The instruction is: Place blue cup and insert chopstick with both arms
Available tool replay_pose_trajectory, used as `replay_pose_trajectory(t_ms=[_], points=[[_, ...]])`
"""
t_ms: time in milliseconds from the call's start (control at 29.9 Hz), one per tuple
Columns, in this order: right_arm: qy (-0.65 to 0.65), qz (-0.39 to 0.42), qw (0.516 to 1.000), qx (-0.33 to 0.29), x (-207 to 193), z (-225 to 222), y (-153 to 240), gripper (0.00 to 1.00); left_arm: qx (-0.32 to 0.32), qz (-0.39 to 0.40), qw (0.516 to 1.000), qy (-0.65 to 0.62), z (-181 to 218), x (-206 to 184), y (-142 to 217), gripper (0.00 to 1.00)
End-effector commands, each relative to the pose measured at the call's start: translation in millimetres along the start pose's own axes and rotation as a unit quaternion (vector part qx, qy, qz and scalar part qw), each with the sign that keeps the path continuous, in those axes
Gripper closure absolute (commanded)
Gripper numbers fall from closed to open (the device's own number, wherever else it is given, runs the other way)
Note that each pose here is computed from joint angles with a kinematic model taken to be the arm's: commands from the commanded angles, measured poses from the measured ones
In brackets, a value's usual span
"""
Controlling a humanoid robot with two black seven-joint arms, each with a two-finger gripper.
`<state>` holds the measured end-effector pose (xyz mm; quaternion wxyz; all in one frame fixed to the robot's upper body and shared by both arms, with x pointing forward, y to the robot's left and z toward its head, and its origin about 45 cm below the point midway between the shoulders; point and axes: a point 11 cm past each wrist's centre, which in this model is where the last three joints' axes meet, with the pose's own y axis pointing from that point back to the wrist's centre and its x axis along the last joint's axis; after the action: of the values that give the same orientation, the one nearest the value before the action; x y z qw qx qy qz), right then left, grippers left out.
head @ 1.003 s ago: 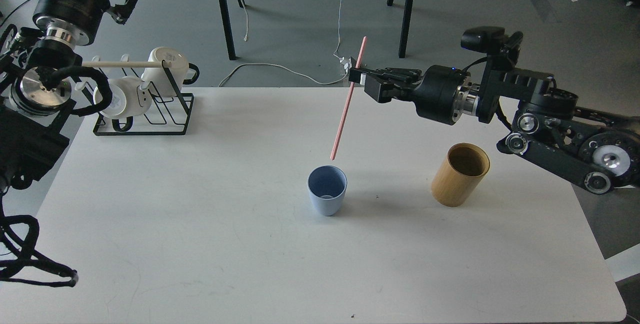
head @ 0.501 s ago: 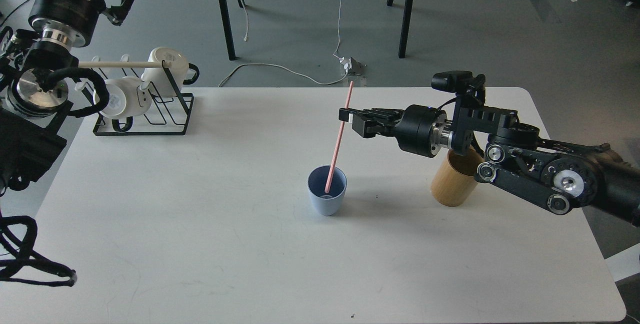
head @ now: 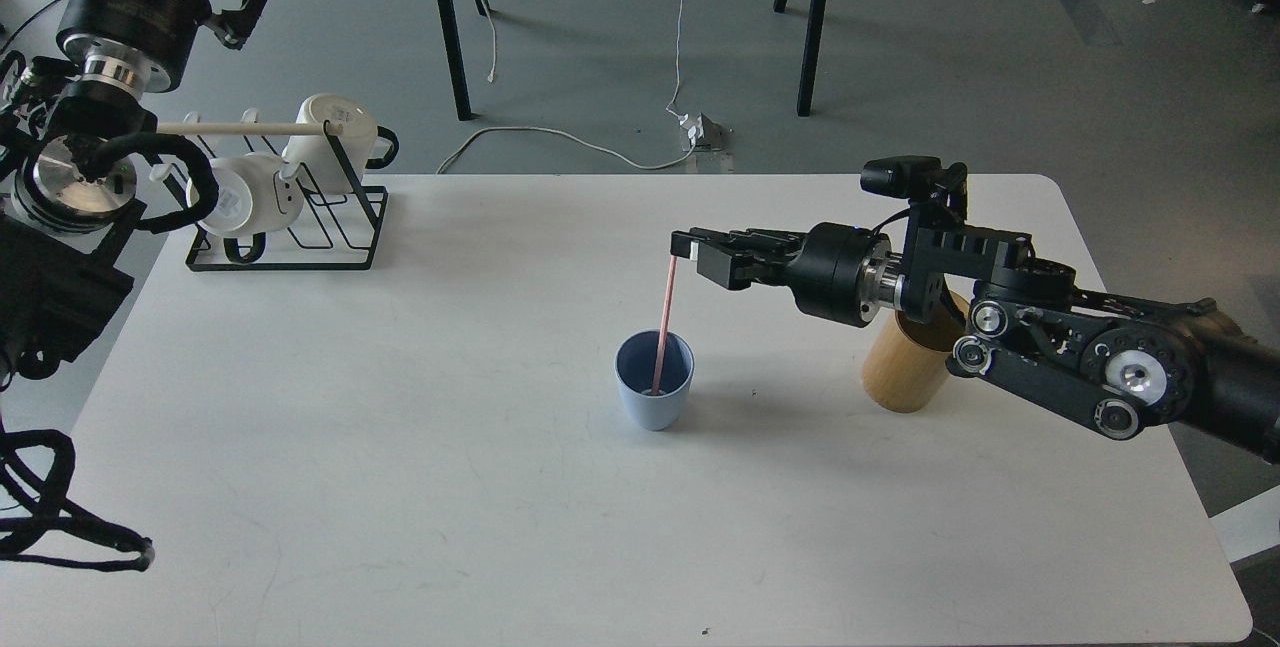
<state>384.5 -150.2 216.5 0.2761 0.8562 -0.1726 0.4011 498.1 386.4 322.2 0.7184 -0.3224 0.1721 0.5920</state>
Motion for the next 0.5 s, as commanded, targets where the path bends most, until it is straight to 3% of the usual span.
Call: replay_pose_trajectory(t_ms=[0,67,134,267,468], points=[[-0.001,0.018,1.000,0.003,10.9,-2.3,0.4,0.47,-0.001,0.000,1.000,-0.001,1.3,0.5,0.2,0.01],[-0.006,0.049,0.999,0.008,30.6,-5.3,2.4,0.30,-0.001,0.000,1.000,-0.001,1.3,0.5,0.2,0.00],[-0.021,0.093,0.995,0.014,59.2,-7.2,7.7,0.00,-0.001,0.001,1.000,0.000,1.4,0.5,0.2,0.01],[-0.083,0.193,0.977,0.029,119.5,-7.0,27.3,0.01,-0.002,0.000,1.000,0.001,1.1,0.2,0.0,0.01],[-0.213,0.300,0.929,0.044,171.4,14.2,57.0,0.01,0.000,-0.001,1.000,0.003,-1.6,-1.7,-1.0,0.00]])
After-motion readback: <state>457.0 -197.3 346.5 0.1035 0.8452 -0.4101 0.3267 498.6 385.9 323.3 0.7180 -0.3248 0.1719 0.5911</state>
